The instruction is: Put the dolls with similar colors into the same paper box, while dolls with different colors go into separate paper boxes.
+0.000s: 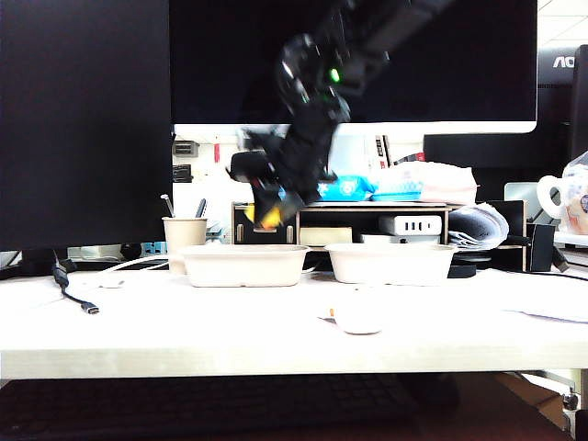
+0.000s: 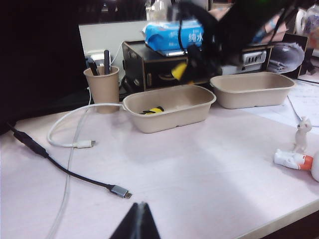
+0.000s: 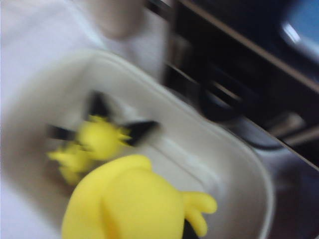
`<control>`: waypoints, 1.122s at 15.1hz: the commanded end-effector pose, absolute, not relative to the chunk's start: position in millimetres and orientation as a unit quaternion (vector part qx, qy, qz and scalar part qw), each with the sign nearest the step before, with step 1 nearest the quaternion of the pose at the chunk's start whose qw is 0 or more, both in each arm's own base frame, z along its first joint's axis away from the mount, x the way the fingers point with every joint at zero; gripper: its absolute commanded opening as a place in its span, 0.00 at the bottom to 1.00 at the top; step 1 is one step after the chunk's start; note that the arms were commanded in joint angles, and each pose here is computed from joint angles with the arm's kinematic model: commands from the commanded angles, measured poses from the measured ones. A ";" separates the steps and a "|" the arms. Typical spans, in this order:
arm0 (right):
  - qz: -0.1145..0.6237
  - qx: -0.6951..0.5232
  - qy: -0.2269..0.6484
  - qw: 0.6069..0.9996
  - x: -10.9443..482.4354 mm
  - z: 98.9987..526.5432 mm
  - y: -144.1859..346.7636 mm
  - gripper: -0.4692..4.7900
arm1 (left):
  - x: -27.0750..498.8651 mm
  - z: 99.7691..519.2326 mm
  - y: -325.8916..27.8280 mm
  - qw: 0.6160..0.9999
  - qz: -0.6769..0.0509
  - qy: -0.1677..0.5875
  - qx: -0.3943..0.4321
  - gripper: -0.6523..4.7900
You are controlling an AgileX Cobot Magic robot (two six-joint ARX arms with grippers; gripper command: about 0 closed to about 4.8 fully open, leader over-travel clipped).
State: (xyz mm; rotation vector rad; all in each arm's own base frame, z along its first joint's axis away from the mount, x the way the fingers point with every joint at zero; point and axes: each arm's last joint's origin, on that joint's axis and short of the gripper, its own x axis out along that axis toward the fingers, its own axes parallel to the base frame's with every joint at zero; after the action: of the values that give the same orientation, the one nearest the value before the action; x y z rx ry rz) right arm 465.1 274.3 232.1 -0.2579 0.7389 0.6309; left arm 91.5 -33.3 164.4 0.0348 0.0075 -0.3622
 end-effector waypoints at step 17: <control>0.290 -0.174 0.566 0.752 401.5 285.7 241.2 0.59 | 93.8 138.1 -61.6 0.942 -0.295 0.149 0.061 0.11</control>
State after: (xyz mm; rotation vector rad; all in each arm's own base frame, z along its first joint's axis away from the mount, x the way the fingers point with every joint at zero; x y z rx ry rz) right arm 410.7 241.2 286.1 -0.3447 1.1690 0.6123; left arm 93.8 -60.9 137.1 0.1223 0.3141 -0.5935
